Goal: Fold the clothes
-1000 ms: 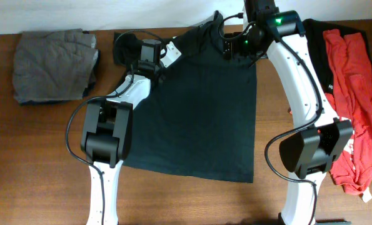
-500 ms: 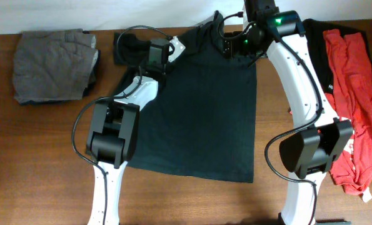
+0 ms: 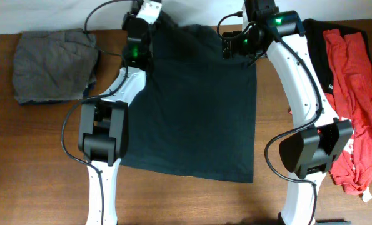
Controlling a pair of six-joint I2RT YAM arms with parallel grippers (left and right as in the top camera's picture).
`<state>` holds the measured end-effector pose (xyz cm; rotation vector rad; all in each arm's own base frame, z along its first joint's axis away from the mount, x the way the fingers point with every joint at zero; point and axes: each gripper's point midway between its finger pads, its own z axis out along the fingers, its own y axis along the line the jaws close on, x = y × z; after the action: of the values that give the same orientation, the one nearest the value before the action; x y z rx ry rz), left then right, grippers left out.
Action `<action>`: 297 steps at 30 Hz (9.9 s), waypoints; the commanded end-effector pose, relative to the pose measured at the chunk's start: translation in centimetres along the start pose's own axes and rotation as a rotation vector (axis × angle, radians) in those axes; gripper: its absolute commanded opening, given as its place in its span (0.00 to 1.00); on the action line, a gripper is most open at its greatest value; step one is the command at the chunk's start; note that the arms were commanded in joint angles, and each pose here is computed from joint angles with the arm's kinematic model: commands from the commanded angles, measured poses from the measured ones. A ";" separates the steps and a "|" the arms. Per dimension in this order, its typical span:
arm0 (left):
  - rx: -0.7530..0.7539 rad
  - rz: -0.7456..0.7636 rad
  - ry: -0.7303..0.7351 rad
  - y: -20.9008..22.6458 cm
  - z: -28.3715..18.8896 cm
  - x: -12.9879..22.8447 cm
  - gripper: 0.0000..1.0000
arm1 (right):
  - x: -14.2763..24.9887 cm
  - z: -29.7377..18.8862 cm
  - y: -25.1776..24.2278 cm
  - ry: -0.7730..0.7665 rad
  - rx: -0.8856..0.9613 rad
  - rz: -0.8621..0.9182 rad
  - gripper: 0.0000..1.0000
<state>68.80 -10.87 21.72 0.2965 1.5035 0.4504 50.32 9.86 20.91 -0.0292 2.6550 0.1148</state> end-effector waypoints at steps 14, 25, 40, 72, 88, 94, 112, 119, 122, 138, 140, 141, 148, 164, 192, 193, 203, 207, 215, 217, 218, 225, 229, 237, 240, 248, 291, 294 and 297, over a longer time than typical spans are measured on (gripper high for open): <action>0.114 -0.082 0.447 0.6 -3.5 5.3 0.99 | 1.0 0.0 0.0 0.041 -0.012 -0.004 0.99; 0.574 -0.040 0.815 -4.0 -16.3 4.1 0.99 | 4.6 -0.5 -2.5 0.199 0.032 0.057 0.99; 0.400 -0.283 1.584 -3.2 -31.2 13.7 0.91 | 3.6 -0.3 -2.4 0.159 0.024 0.031 0.99; 0.301 -0.388 1.769 -3.9 -39.3 26.4 0.92 | 3.0 -0.2 -2.4 0.132 0.021 0.031 0.99; 0.048 -0.659 1.860 4.3 -40.6 32.4 0.93 | 2.5 -0.2 -2.3 0.113 0.018 0.023 0.99; 0.009 -0.704 1.872 5.6 -40.9 33.1 0.92 | 1.0 0.5 -2.3 0.056 0.018 0.022 0.99; -0.024 -0.727 1.842 5.7 -40.1 33.3 0.99 | 0.5 6.2 -4.5 0.062 0.058 0.064 0.99; -0.005 -0.724 1.770 5.8 -38.7 31.5 0.99 | 0.7 6.2 -5.8 0.074 0.061 0.089 0.99; 0.024 -0.714 1.668 6.2 -36.8 29.5 0.99 | 1.2 6.2 -6.2 0.094 0.064 0.096 0.99; 0.329 -0.610 1.135 2.3 -30.5 13.9 0.99 | 3.2 5.9 -5.9 0.183 0.022 -0.060 0.99; 0.363 -0.592 1.102 1.1 -30.3 12.9 0.99 | 2.6 6.1 -5.9 0.158 0.019 -0.101 0.99; 0.374 -0.588 1.087 0.7 -30.2 12.5 0.99 | 2.3 6.3 -5.9 0.146 0.018 -0.111 0.99; 0.399 -0.581 1.055 -0.3 -29.9 11.7 0.99 | 2.7 8.6 -4.9 0.164 -0.040 -0.108 0.99; 0.399 -0.581 1.054 -0.3 -29.9 11.7 0.99 | 8.2 18.3 -1.2 0.346 -0.101 -0.038 0.69; 0.399 -0.582 1.054 -0.3 -29.8 11.7 0.99 | 14.0 12.9 -21.7 0.552 0.117 0.543 0.04; 0.400 -0.581 1.057 -0.3 -29.9 11.7 0.99 | 14.0 12.4 -21.7 0.555 0.088 0.548 0.04; 0.401 -0.574 1.087 -0.3 -30.5 12.1 0.99 | 8.6 2.1 -18.2 0.354 -0.057 0.424 0.06; 0.401 -0.572 1.093 -0.3 -30.6 12.2 0.99 | 7.1 -1.6 -18.2 0.262 -0.006 0.389 0.52; 0.402 -0.565 1.119 -0.7 -30.8 13.0 0.99 | 7.1 -4.0 -18.1 0.237 0.020 0.380 0.69; 0.402 -0.561 1.134 -0.9 -31.0 13.5 0.99 | 7.3 -4.0 -18.0 0.243 0.020 0.381 0.69; 0.402 -0.558 1.143 -1.0 -31.0 13.7 0.99 | 7.3 -4.0 -18.0 0.244 0.020 0.381 0.69; 0.403 -0.540 1.210 -1.9 -31.7 15.7 0.99 | 7.3 -4.0 -18.0 0.244 0.016 0.382 0.70; 0.404 -0.533 1.234 -2.3 -31.8 16.5 0.99 | 7.1 -3.9 -17.4 0.242 0.011 0.368 0.70; 0.399 -0.521 1.306 -3.2 -32.5 18.8 0.99 | 6.3 -3.2 -12.8 0.244 -0.037 0.214 0.70; 0.379 -0.537 1.348 -3.7 -32.9 19.9 0.99 | 6.0 -2.9 -10.7 0.241 -0.055 0.154 0.70; 0.366 -0.535 1.405 -5.3 -33.2 23.1 0.99 | 5.5 -2.3 -5.1 0.230 -0.101 0.033 0.70; 0.192 -0.678 0.998 1.7 -20.2 26.2 0.99 | 6.3 -2.6 -1.1 0.249 -0.130 -0.084 0.70; 0.225 -0.648 0.997 1.6 -20.8 23.7 0.99 | 6.5 -3.3 0.8 0.235 -0.145 -0.141 0.70; 0.219 -0.640 0.982 2.8 -21.2 21.2 0.99 | 6.5 -4.6 2.3 0.209 -0.160 -0.176 0.70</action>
<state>48.65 1.27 1.06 -0.3571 2.4745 -0.0655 43.33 10.20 20.07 -0.2540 2.8845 0.2885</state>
